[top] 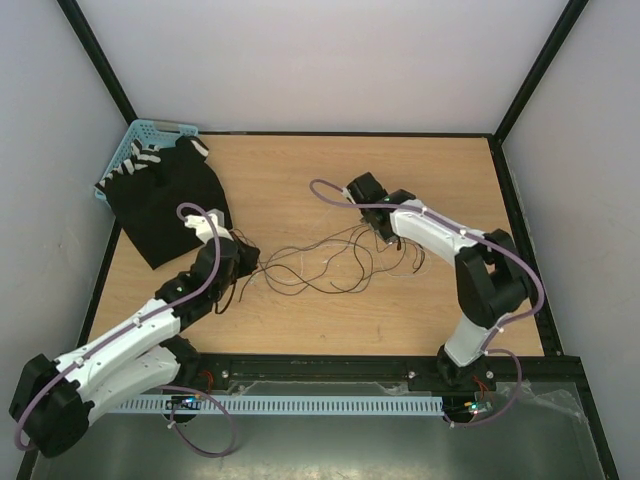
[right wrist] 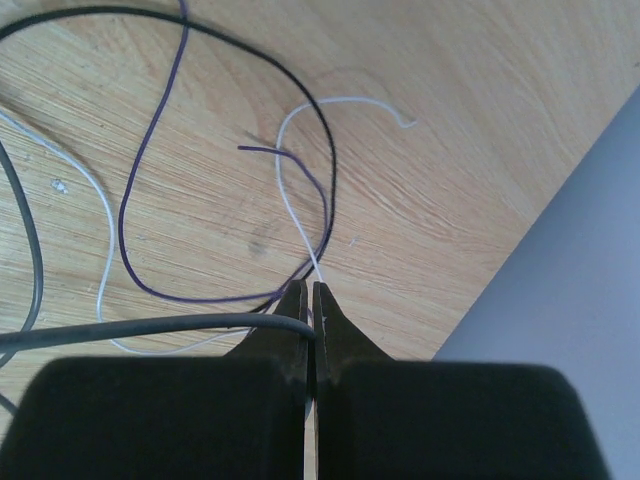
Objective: Zip-tie the wires
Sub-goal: Straighten the cable at the center of the board.
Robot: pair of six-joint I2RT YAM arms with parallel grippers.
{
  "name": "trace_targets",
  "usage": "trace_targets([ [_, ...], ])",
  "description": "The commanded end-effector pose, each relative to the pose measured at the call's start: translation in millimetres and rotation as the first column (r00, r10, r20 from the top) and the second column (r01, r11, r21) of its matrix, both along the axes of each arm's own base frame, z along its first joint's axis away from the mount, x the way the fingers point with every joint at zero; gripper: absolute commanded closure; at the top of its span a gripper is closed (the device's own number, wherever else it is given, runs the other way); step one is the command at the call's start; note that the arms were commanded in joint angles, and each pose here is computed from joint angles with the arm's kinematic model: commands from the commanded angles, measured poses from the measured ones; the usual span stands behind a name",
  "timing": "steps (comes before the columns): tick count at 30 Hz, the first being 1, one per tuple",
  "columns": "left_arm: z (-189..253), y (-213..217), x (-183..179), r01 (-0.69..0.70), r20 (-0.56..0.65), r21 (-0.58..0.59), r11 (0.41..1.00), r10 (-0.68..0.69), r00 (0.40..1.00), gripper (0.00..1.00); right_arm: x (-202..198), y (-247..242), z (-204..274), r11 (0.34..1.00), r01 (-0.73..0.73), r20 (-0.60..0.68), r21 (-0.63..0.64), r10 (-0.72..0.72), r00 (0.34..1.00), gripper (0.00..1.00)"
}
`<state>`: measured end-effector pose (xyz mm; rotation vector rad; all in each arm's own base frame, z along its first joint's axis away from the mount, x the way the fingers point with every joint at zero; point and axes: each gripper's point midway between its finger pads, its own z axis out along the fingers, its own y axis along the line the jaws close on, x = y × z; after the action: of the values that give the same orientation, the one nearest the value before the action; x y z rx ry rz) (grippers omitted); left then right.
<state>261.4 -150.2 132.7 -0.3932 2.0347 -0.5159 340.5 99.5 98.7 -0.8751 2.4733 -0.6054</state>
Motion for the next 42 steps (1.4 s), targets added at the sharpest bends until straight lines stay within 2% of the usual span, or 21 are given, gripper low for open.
trace_targets([
  [1, -14.8, 7.3, 3.9, -0.05, -0.011, 0.024, 0.998, 0.05, 0.999, 1.0, -9.1, -11.3, -22.3, 0.995, -0.016, -0.115, -0.1, 0.005, 0.993, 1.0],
  [8, -39.5, 10.2, 4.5, -0.065, -0.063, 0.07, 0.995, 0.069, 0.996, 1.0, -6.7, -7.1, -45.7, 0.992, -0.028, -0.178, -0.12, 0.006, 0.984, 1.0],
  [15, -66.6, 12.1, 2.9, -0.064, -0.132, 0.126, 0.99, 0.081, 0.988, 1.0, -7.8, -7.2, -59.5, 0.99, -0.043, -0.22, -0.137, 0.011, 0.975, 0.87],
  [21, -86.8, 15.5, -0.1, -0.074, -0.183, 0.161, 0.984, 0.104, 0.978, 1.0, -3.4, -6.7, -58.1, 0.988, -0.046, -0.213, -0.147, 0.013, 0.977, 0.7],
  [28, -102.7, 17.1, -1.1, -0.08, -0.224, 0.191, 0.978, 0.122, 0.967, 1.0, 6.9, 9.3, -49.1, 0.996, -0.053, -0.191, -0.073, 0.038, 0.981, 0.61],
  [38, -114.9, 17.0, -1.6, -0.076, -0.258, 0.216, 0.973, 0.132, 0.957, 1.0, 3.4, 24.4, -18.8, 0.996, -0.069, -0.145, 0.057, 0.077, 0.986, 0.26],
  [42, -116.5, 16.3, -1.8, -0.072, -0.264, 0.217, 0.974, 0.13, 0.956, 1.0, 4.9, 27.1, -1.1, 0.994, -0.058, -0.108, 0.09, 0.068, 0.992, 0.19],
])
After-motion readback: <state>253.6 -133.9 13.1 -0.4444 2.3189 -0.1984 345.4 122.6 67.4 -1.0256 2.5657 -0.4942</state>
